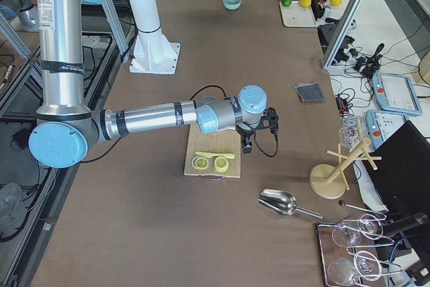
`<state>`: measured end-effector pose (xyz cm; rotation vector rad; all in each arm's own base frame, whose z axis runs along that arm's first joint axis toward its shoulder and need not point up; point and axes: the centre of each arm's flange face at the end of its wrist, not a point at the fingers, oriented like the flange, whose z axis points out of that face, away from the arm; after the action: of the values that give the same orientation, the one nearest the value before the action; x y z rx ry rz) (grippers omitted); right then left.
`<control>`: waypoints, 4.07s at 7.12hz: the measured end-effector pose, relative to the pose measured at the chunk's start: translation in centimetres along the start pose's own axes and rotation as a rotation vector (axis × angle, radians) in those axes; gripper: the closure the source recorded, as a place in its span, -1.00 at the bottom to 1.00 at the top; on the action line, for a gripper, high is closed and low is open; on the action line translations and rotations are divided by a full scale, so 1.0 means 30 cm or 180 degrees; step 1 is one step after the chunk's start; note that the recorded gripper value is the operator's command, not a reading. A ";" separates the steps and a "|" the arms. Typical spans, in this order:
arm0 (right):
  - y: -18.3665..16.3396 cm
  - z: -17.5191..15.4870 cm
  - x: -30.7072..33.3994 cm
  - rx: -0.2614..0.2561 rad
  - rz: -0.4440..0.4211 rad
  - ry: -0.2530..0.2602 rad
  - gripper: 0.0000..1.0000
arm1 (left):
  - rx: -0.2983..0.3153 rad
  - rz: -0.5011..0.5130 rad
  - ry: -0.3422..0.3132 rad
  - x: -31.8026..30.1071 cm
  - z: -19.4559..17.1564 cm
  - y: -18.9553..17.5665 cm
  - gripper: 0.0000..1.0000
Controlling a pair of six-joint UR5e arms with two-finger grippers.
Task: Place spoon in bowl
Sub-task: 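Lower the left gripper to the rim of the pale green bowl, then drag the bowl toward center with left gripper while right gripper reaches the spoon, then grasp the white spoon on the cutting board with the right gripper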
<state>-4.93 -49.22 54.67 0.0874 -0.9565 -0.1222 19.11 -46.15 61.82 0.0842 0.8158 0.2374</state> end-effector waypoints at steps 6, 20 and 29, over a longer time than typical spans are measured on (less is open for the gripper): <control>0.003 0.000 -0.042 0.0003 -0.0050 0.0006 -0.94 | 0.0110 0.0040 0.0112 0.063 -0.057 0.010 1.00; 0.107 0.574 -0.497 -0.0131 0.0504 0.0523 -0.43 | 0.0010 -0.1198 0.0140 1.866 -0.088 -0.326 1.00; 0.095 0.598 -0.518 -0.0148 0.0528 0.0513 -0.15 | -0.0017 -0.1110 0.0116 1.940 -0.038 -0.272 1.00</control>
<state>-28.29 -44.55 52.75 -0.0251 -0.7960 0.0158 58.15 -40.01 18.32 -0.0680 0.8516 -0.0882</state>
